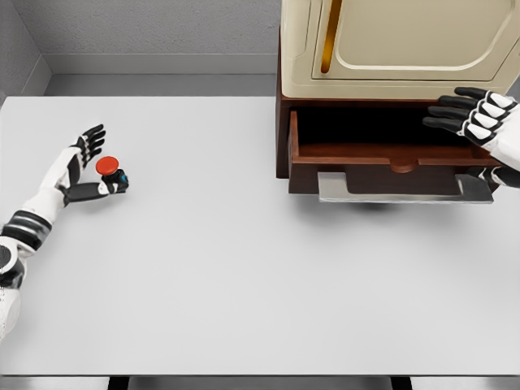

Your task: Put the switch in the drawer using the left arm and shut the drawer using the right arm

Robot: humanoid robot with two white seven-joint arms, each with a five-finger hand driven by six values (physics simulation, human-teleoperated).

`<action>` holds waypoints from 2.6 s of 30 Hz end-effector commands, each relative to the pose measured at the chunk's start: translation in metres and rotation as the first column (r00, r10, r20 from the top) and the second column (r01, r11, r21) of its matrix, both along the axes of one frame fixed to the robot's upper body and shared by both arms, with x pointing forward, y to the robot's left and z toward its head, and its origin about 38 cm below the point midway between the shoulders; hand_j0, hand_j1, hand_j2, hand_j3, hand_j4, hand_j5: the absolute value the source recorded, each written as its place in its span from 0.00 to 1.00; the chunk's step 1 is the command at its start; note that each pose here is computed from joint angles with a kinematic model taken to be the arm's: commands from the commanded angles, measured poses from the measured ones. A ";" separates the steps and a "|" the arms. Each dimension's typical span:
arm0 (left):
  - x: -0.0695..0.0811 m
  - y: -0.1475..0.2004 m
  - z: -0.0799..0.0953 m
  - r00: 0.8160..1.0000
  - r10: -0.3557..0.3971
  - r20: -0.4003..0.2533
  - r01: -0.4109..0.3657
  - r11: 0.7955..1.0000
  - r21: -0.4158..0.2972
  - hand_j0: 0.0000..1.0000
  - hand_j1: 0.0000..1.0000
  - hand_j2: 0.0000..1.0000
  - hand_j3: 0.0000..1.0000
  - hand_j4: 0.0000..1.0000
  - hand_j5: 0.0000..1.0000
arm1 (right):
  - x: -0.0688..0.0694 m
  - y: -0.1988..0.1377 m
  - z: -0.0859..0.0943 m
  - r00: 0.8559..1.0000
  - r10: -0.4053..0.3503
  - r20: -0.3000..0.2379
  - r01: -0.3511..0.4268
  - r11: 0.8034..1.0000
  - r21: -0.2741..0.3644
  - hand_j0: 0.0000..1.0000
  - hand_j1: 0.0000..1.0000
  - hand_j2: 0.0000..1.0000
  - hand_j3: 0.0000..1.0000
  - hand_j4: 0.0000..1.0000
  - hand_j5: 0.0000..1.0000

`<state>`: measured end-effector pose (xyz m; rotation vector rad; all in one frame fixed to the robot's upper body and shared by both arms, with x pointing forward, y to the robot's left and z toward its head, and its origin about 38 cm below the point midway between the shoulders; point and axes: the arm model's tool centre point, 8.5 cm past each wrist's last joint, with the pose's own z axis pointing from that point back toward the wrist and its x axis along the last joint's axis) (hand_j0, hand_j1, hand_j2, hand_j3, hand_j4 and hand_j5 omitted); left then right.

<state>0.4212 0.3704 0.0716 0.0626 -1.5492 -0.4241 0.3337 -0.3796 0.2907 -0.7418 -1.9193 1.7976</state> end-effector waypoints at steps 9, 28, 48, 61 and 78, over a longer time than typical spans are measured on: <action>0.000 -0.003 -0.005 0.999 -0.013 0.031 0.011 0.998 0.060 1.00 1.00 1.00 1.00 1.00 1.00 | 0.003 -0.002 0.009 1.000 -0.005 0.024 0.005 1.000 0.005 1.00 1.00 1.00 1.00 1.00 1.00; -0.005 0.007 -0.015 1.000 0.003 -0.007 -0.002 0.997 0.081 0.73 0.73 0.73 0.73 0.73 0.73 | 0.005 0.003 0.007 0.999 -0.009 0.035 0.007 0.998 0.068 1.00 1.00 1.00 1.00 1.00 1.00; 0.000 0.004 0.002 0.999 -0.024 0.041 0.020 0.996 0.090 0.45 0.45 0.45 0.45 0.45 0.45 | 0.002 -0.010 0.013 0.999 -0.027 0.017 0.027 1.000 0.005 1.00 1.00 1.00 1.00 1.00 1.00; 0.002 -0.004 0.026 0.993 -0.065 0.103 0.054 0.993 0.106 0.39 0.39 0.39 0.39 0.39 0.39 | 0.003 -0.015 0.007 0.999 -0.044 -0.008 0.045 0.999 0.024 1.00 1.00 1.00 1.00 1.00 1.00; 0.004 0.019 0.067 0.967 -0.168 0.192 0.074 0.905 0.419 0.31 0.31 0.31 0.31 0.31 0.31 | 0.004 -0.018 0.008 0.998 -0.056 -0.005 0.056 0.998 0.014 1.00 1.00 1.00 1.00 1.00 1.00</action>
